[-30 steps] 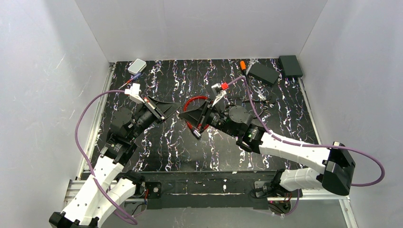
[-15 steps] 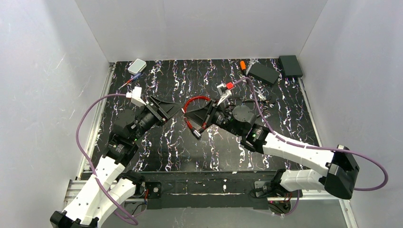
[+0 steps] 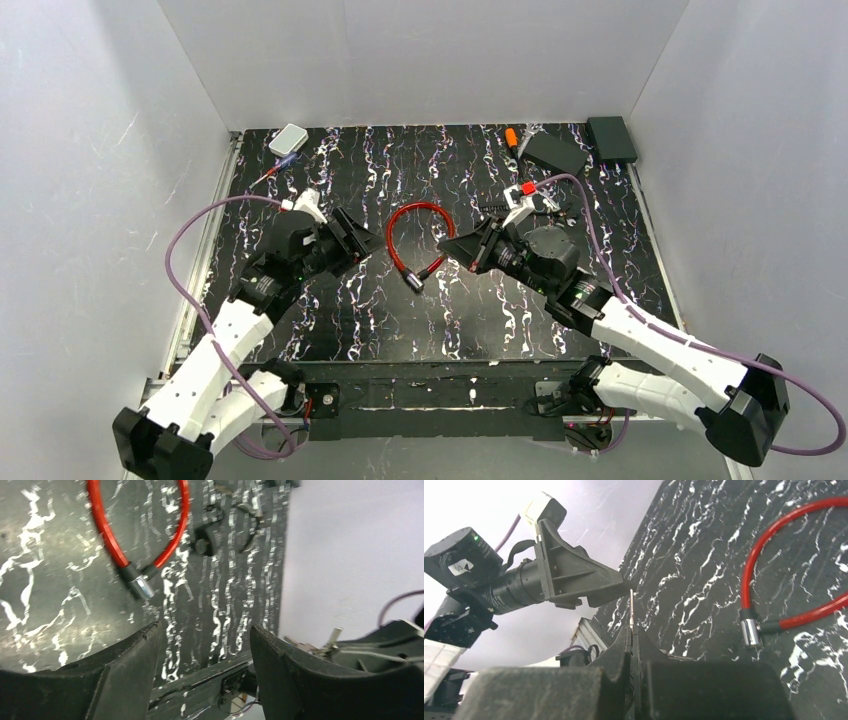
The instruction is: Unlock with the key
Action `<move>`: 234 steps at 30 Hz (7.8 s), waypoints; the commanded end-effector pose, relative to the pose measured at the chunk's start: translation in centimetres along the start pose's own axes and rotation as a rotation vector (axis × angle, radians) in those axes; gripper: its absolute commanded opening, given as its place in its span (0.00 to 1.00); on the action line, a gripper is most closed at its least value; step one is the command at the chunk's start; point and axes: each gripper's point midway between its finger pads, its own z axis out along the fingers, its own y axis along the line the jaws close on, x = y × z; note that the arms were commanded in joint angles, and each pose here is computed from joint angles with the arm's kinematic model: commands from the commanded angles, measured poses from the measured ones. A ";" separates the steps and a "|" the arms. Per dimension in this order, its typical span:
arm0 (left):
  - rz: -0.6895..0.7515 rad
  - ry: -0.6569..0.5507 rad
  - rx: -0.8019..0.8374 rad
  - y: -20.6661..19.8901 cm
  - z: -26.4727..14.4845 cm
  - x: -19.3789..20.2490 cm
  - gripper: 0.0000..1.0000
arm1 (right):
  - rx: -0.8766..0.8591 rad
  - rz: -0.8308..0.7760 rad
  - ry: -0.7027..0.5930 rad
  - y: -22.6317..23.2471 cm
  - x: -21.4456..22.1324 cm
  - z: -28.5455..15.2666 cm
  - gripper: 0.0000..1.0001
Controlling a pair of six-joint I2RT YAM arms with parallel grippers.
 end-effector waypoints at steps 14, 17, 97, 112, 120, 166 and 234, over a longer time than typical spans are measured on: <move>0.114 0.270 -0.751 8.2 9.8 6.7 0.53 | 0.338 -0.018 -0.002 -6.6 0.0 -7.8 0.01; 0.121 0.286 -0.781 8.3 11.5 7.6 0.52 | 0.351 -0.021 -0.008 -6.8 0.0 -8.4 0.01; -0.325 0.360 -0.460 6.0 13.5 12.1 0.00 | 0.111 0.265 0.235 -8.9 10.6 -3.7 0.01; -0.383 0.384 -0.396 4.7 13.5 12.5 0.00 | 0.160 0.268 0.246 -11.2 11.8 -1.8 0.01; -0.420 0.392 -0.368 4.4 13.4 12.6 0.00 | 0.187 0.272 0.252 -12.1 12.3 -1.4 0.01; -0.448 0.387 -0.338 4.0 13.2 12.4 0.00 | 0.231 0.314 0.177 -13.6 11.2 0.2 0.01; -0.490 0.425 -0.266 1.8 13.0 12.8 0.00 | 0.247 0.243 0.209 -15.0 9.3 4.0 0.01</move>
